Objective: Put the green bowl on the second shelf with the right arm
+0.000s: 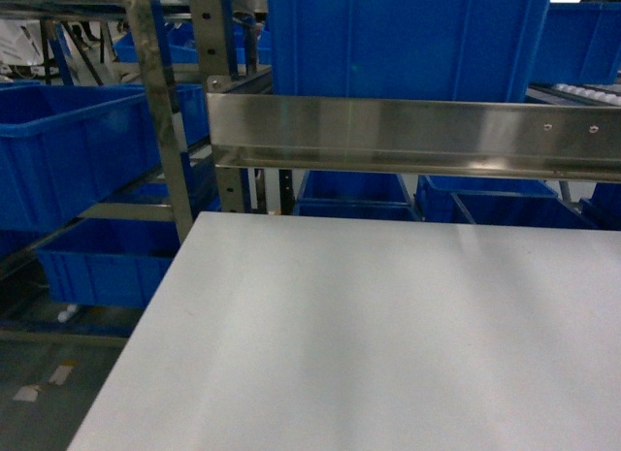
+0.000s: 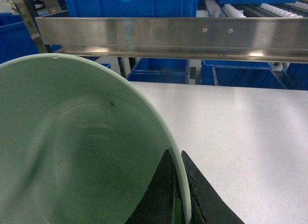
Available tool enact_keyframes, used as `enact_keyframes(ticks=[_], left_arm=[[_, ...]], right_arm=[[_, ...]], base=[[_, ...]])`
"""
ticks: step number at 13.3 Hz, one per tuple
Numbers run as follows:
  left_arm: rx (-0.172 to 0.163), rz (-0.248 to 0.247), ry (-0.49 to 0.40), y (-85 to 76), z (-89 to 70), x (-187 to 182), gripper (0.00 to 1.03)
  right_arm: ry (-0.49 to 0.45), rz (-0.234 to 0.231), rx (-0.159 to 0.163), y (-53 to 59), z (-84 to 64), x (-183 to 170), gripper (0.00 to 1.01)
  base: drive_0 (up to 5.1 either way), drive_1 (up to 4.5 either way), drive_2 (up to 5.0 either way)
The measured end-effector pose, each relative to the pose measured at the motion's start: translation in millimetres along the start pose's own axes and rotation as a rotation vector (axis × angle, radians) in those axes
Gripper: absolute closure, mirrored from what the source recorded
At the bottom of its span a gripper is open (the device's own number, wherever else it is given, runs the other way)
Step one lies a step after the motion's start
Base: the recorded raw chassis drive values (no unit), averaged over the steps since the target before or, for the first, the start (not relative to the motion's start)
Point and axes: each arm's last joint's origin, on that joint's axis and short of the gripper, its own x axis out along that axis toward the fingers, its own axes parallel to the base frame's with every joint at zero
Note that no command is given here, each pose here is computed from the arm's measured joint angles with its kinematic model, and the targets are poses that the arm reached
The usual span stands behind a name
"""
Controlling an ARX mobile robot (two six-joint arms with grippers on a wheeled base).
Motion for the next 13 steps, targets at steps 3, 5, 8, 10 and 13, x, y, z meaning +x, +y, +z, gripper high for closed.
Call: enact_keyframes(ticks=[3,5,8,10,13], left_arm=[[0.000,0.001,-0.001,0.0,0.1,0.0,0.05],[0.000,0.000,-0.001,0.0,0.1,0.0,0.05],[0.000,0.000,0.000,0.0,0.0,0.0,0.05],[0.000,0.000,0.000,0.0,0.0,0.0,0.05],[0.000,0.000,-0.002,0.0,0.1,0.0,0.05]], right_arm=[[-0.001,0.000,0.000,0.0,0.1,0.0,0.99],[0.003,0.000,0.000,0.0,-0.2,0.0,0.99],[-0.001,0.000,0.000,0.0,0.1,0.0,0.99],[0.000,0.000,0.000,0.0,0.0,0.0,0.99],[0.000,0.000,0.000,0.0,0.0,0.0,0.99]], base=[[-4.9,2.49,2.5],[-4.9,2.49,2.5],[-5.0,2.45,2.4],[-5.0,2.42,2.4],[-4.9,2.54,2.5]])
